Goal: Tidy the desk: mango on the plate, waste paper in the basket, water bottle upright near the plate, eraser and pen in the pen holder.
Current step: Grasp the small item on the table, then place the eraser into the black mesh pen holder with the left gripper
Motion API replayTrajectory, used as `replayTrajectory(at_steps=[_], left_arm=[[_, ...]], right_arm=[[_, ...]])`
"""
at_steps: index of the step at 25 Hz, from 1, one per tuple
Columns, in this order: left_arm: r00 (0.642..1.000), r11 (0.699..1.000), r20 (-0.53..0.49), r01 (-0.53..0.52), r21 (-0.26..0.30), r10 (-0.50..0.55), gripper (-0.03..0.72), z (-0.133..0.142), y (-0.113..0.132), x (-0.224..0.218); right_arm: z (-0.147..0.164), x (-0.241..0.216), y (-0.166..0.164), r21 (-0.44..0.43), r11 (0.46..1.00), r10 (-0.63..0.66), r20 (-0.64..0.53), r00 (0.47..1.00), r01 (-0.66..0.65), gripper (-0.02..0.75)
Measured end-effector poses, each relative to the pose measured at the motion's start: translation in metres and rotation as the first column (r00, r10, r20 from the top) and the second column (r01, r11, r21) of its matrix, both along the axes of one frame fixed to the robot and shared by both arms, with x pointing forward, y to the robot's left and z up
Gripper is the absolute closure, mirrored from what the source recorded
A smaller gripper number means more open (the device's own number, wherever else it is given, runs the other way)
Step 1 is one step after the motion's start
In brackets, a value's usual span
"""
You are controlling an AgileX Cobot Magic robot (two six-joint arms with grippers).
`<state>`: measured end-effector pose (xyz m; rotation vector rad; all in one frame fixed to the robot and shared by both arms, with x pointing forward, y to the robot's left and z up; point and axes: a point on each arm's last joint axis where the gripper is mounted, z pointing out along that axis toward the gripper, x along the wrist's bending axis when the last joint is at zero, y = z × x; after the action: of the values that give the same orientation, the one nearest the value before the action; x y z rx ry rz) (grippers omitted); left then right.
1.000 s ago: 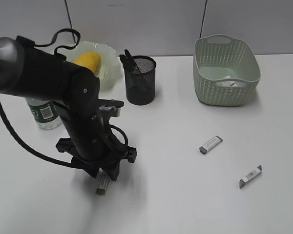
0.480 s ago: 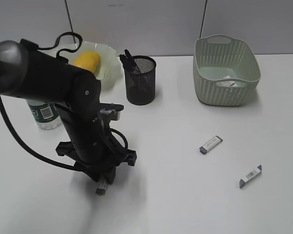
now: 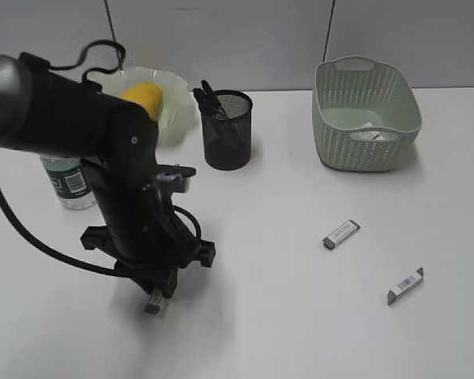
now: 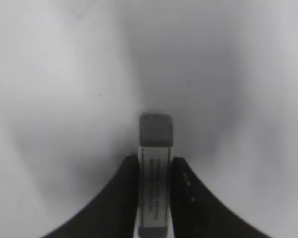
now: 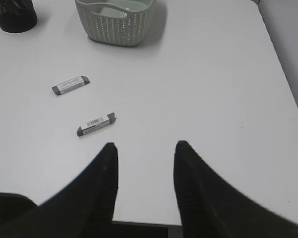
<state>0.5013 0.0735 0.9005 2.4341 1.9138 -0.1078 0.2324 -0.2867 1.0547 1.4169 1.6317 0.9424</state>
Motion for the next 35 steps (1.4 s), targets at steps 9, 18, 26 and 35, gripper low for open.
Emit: replayTrajectory(at_steps=[9, 18, 26, 35], left_arm=[[0.986, 0.994, 0.16, -0.028, -0.101, 0.044, 0.538, 0.072, 0.006, 0.036], [0.92, 0.97, 0.388, 0.034, -0.242, 0.065, 0.538, 0.136, -0.011, 0.073], [0.736, 0.898, 0.649, 0.132, -0.419, 0.194, 0.538, 0.164, -0.025, 0.098], [0.453, 0.846, 0.859, 0.338, -0.413, 0.239, 0.538, 0.165, -0.042, 0.125]], right_arm=[[0.0, 0.0, 0.0, 0.0, 1.0, 0.0, 0.0, 1.0, 0.0, 0.424], [0.0, 0.0, 0.0, 0.0, 1.0, 0.0, 0.0, 1.0, 0.0, 0.424], [0.0, 0.0, 0.0, 0.0, 1.0, 0.0, 0.0, 1.0, 0.0, 0.424], [0.0, 0.0, 0.0, 0.0, 1.0, 0.0, 0.0, 1.0, 0.0, 0.424]])
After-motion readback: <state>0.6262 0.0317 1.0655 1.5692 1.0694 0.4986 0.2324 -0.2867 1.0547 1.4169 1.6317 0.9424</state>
